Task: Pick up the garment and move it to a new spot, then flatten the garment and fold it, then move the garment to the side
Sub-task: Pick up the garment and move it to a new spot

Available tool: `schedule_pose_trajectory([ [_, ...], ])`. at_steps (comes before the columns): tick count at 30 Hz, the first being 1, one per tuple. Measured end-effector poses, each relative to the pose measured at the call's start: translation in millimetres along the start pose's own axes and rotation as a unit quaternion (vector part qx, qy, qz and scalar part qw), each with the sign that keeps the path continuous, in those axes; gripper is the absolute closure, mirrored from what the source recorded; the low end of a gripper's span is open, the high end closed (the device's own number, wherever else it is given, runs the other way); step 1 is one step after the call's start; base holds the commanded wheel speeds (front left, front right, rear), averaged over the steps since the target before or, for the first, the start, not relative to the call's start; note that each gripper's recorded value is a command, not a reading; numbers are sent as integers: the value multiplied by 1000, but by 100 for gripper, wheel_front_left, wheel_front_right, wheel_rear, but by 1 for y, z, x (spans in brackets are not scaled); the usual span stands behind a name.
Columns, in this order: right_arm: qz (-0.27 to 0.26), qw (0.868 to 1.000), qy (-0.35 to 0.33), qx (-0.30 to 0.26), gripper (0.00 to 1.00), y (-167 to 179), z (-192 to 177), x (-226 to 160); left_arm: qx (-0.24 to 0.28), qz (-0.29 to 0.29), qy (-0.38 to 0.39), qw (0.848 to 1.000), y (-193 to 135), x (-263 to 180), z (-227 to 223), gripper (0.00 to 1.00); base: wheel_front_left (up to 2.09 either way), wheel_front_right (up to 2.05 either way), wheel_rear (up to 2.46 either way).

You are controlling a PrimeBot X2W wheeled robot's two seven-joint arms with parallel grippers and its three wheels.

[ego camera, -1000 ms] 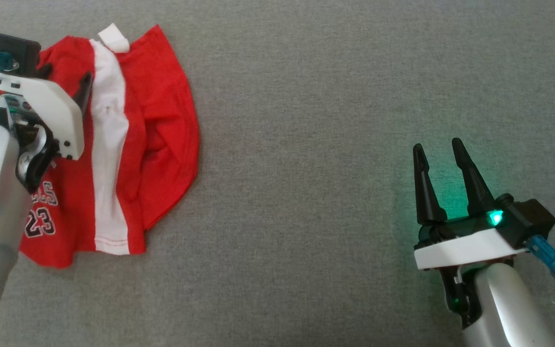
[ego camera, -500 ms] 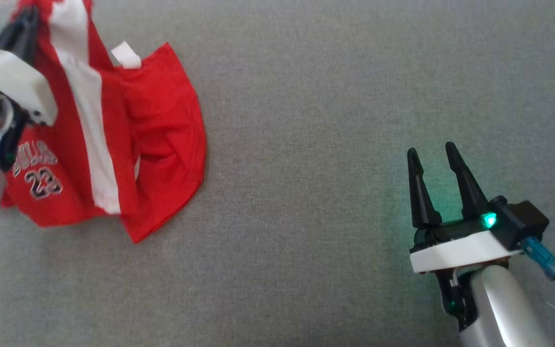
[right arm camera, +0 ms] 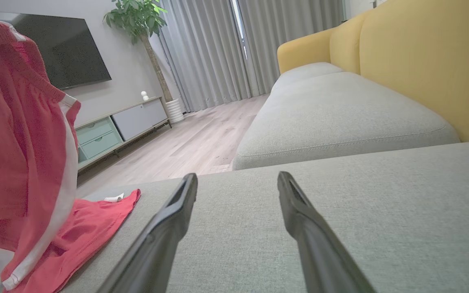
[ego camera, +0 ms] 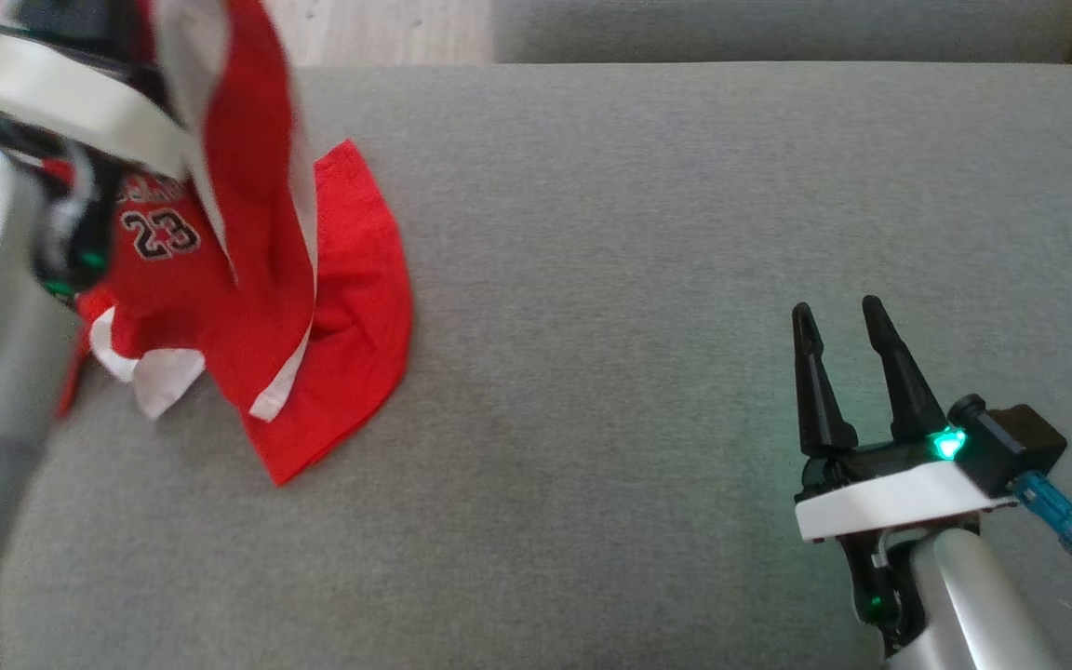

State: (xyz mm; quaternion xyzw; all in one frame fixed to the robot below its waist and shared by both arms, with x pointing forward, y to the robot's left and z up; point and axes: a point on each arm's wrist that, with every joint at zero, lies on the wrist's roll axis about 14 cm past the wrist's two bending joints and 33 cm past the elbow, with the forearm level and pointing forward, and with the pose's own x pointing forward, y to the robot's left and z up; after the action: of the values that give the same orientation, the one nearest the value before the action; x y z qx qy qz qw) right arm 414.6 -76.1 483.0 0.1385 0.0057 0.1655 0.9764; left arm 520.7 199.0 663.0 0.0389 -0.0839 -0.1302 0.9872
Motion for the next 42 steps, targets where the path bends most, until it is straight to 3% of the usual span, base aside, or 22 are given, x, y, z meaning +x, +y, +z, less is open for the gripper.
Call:
schedule_pose_trajectory([
  [6,-23,1000,-14,2,0,-13,10,-9,-59,-77,-21,995,-82,5,3,100,0,0,0],
  [12,-56,998,-38,13,0,-32,27,-23,-109,-169,-34,979,-174,19,12,100,0,0,0],
  [17,-83,993,-83,19,0,-50,58,-31,-160,-247,-36,955,-256,31,16,100,0,0,0],
  [22,-131,985,-110,14,0,-77,78,-55,-229,-301,-89,921,-323,43,54,100,0,0,0],
  [24,-149,982,-114,9,0,-87,82,-63,-262,-300,-108,911,-335,47,63,100,0,0,0],
  [27,-165,980,-113,5,0,-96,82,-69,-298,-272,-111,908,-333,58,50,100,0,0,0],
  [31,-166,980,-112,5,0,-100,80,-63,-312,-183,-27,932,-295,66,-37,100,0,0,0],
  [32,-166,980,-112,5,0,-100,80,-63,-312,-183,-27,932,-295,66,-37,100,0,0,0],
  [33,-163,981,-109,4,0,-99,78,-60,-309,-167,3,936,-287,62,-62,95,0,0,0],
  [34,-159,982,-105,3,0,-97,75,-57,-304,-149,32,940,-278,57,-88,0,0,0,0],
  [38,-141,986,-92,1,0,-89,66,-44,-241,-91,117,959,-234,32,-165,0,0,0,0],
  [42,-120,990,-78,-4,0,-80,55,-30,-217,-39,110,969,-189,28,-172,0,0,0,0],
])
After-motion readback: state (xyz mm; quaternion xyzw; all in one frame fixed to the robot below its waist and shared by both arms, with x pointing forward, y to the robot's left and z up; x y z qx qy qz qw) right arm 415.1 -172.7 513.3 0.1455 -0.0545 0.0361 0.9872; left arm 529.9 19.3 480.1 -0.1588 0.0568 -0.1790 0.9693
